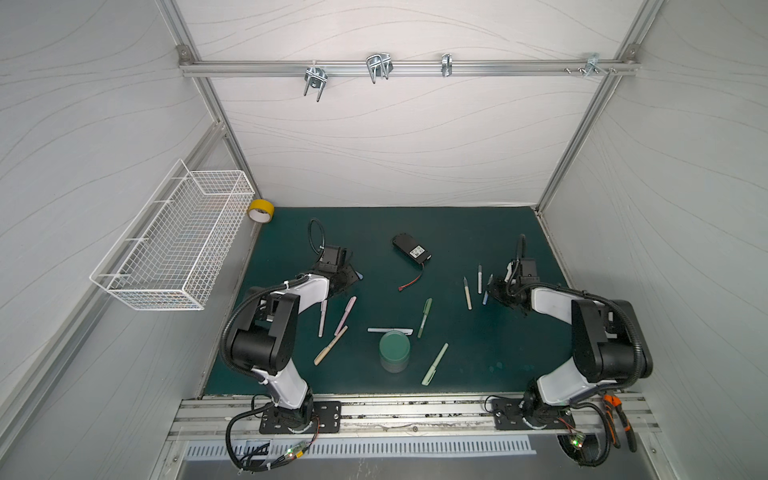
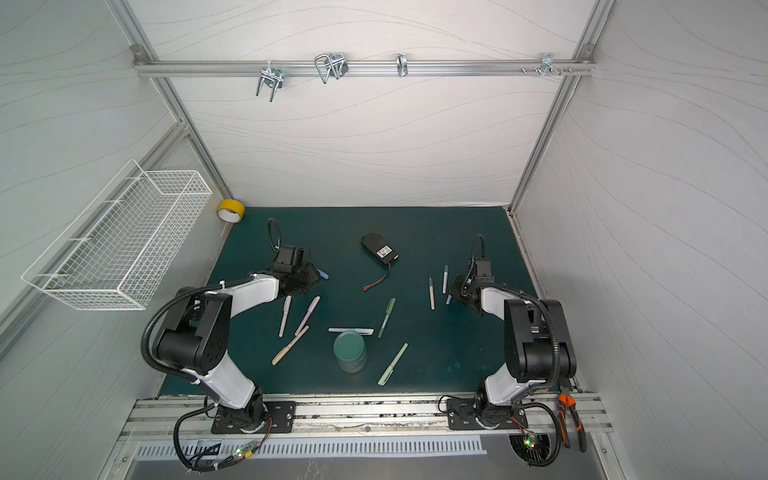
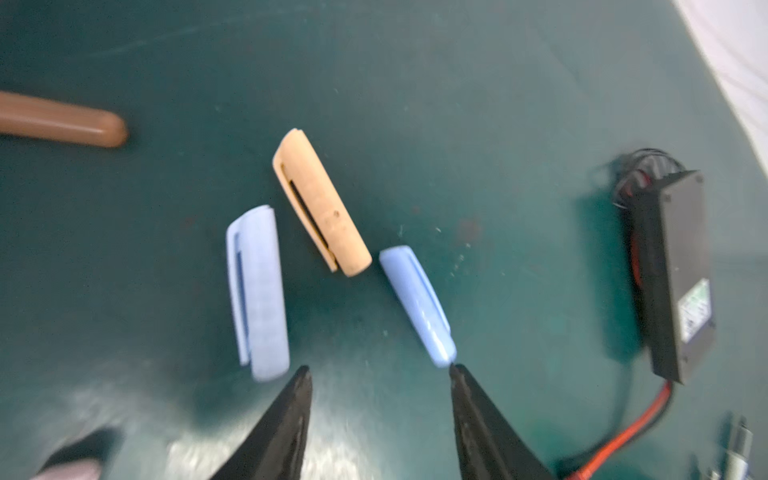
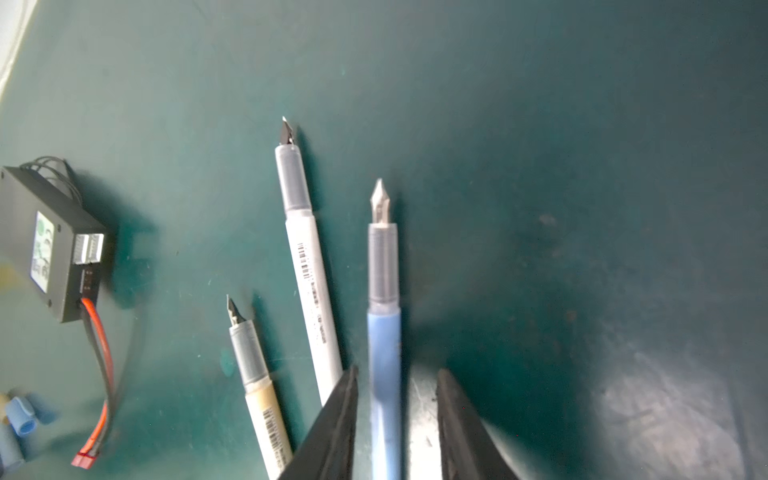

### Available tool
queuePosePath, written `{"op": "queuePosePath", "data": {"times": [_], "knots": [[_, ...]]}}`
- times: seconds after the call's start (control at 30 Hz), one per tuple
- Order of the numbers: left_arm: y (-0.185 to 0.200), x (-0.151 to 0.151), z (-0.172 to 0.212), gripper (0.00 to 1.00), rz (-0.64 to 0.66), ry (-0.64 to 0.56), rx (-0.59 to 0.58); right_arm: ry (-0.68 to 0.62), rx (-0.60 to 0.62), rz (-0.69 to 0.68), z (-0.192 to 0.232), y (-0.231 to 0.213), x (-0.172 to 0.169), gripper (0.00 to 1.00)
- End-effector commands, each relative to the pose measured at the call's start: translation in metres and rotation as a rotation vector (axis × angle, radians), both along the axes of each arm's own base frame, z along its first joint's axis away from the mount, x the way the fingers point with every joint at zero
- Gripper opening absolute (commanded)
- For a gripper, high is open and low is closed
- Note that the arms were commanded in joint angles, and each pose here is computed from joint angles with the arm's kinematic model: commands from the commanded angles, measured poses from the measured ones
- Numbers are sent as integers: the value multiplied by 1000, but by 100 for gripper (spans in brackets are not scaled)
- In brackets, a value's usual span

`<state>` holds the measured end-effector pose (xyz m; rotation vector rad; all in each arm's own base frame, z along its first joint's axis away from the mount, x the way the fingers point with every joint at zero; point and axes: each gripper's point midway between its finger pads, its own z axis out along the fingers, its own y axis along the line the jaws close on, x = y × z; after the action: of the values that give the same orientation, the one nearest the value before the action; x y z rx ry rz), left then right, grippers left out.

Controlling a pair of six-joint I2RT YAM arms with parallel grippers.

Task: Open the pen caps
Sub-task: 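Release the light blue cap and pen onto the table with both grippers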

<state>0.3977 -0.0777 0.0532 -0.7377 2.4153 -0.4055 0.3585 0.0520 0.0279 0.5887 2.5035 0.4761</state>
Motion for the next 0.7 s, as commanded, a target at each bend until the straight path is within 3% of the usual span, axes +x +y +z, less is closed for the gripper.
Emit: {"op": "queuePosePath", "data": {"times": [0.0, 0.27, 0.43, 0.67], "knots": [[1, 4, 29, 56, 15, -97, -26, 49, -23, -32, -7, -8, -14, 41], [-18, -36, 63, 59, -67, -199, -60, -171, -21, 12, 60, 7, -19, 49], [-43, -68, 82, 62, -149, -282, -160, -268, -49, 100, 107, 34, -41, 53], [-60, -100, 101, 63, -261, -336, -218, -193, 1, 231, 134, 80, -80, 52]]}}
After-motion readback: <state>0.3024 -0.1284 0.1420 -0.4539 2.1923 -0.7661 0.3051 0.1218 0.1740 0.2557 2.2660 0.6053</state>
